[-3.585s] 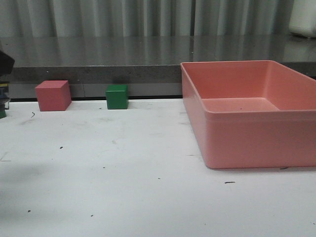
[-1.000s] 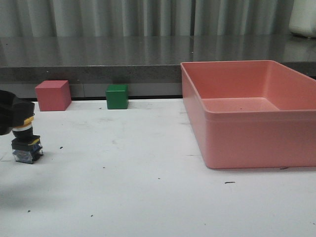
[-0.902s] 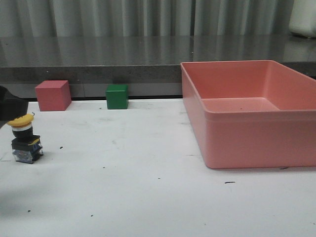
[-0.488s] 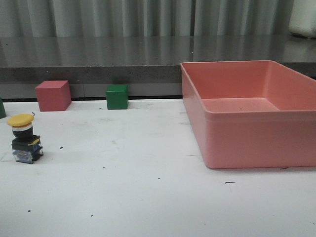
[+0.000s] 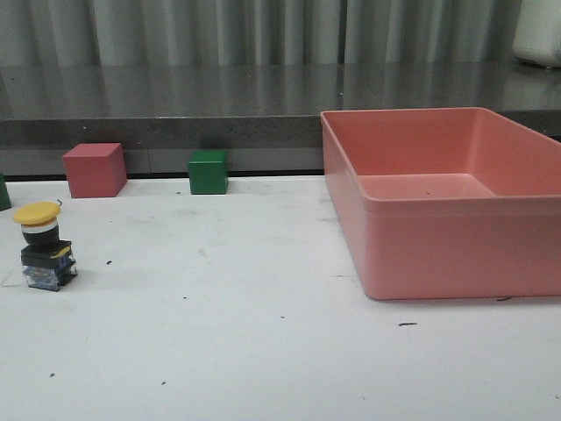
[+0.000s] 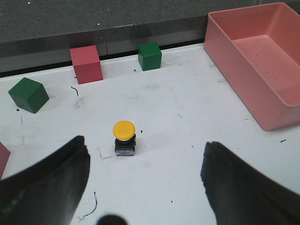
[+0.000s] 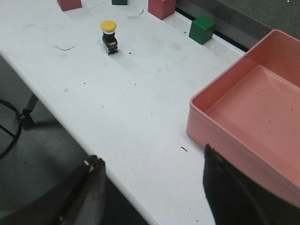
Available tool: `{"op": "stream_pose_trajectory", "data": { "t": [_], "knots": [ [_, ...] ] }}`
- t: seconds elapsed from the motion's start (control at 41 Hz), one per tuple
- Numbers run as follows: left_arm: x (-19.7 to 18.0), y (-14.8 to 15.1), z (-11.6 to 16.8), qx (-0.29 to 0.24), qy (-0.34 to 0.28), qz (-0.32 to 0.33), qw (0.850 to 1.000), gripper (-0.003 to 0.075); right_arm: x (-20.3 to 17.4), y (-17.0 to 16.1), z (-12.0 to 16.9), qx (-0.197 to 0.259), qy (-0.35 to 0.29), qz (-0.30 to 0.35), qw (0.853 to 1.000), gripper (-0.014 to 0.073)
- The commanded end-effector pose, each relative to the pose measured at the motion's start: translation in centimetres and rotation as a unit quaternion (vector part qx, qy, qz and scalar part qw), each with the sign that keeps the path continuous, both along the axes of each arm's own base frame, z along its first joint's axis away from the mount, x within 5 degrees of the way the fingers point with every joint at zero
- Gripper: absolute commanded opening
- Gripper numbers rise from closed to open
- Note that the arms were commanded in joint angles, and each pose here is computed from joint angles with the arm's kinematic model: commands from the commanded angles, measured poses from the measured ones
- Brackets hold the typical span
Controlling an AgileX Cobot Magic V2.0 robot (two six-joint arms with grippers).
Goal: Place and stand button with both arms
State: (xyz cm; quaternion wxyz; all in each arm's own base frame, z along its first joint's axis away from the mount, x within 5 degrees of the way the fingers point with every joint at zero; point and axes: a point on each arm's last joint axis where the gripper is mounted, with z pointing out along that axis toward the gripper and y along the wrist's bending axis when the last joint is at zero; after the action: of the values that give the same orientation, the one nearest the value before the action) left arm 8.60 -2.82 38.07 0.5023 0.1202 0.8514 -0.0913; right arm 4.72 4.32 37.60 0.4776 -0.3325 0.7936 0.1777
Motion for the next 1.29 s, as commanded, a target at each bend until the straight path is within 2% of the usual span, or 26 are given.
{"op": "stream_pose_trajectory", "data": {
  "t": [0.0,0.244,0.439,0.537,0.585,0.659,0.854,0.902,1.268],
  "knots": [
    [-1.2,0.3,1.5,-0.018,-0.031,-0.001,0.999,0.0494,0.2,0.1,1.3,0.026,-0.041,-0.001,0.999,0.047],
    [-2.4,1.1,1.3,0.01,-0.024,0.01,1.0,0.0494,0.2,0.1,1.3,0.026,-0.041,-0.001,0.999,0.047],
    [-2.4,1.1,1.3,0.011,-0.025,0.011,1.0,0.0494,0.2,0.1,1.3,0.026,-0.041,-0.001,0.999,0.047],
    [-2.4,1.1,1.3,0.011,-0.025,0.011,1.0,0.0464,0.2,0.1,1.2,0.025,-0.04,-0.001,0.999,0.046],
    [-2.4,1.1,1.3,0.011,-0.025,0.011,1.0,0.0418,0.2,0.1,1.2,0.025,-0.04,-0.001,0.999,0.0419],
    [-2.4,1.1,1.3,0.011,-0.025,0.011,1.0,0.0326,0.2,0.1,1.2,0.025,-0.04,-0.001,0.999,0.0314],
    [-2.4,1.1,1.4,0.009,-0.032,0.011,0.999,0.0048,0.2,0.1,1.1,0.022,-0.037,-0.001,0.999,-0.0059],
    [-2.4,1.1,1.4,0.009,-0.032,0.011,0.999,-0.0015,0.2,0.1,1.1,0.022,-0.037,-0.001,0.999,-0.0119],
    [-2.3,1.1,1.4,0.009,-0.033,0.011,0.999,-0.002,0.2,0.1,1.1,0.021,-0.036,-0.002,0.999,-0.0117]
  ]
}}
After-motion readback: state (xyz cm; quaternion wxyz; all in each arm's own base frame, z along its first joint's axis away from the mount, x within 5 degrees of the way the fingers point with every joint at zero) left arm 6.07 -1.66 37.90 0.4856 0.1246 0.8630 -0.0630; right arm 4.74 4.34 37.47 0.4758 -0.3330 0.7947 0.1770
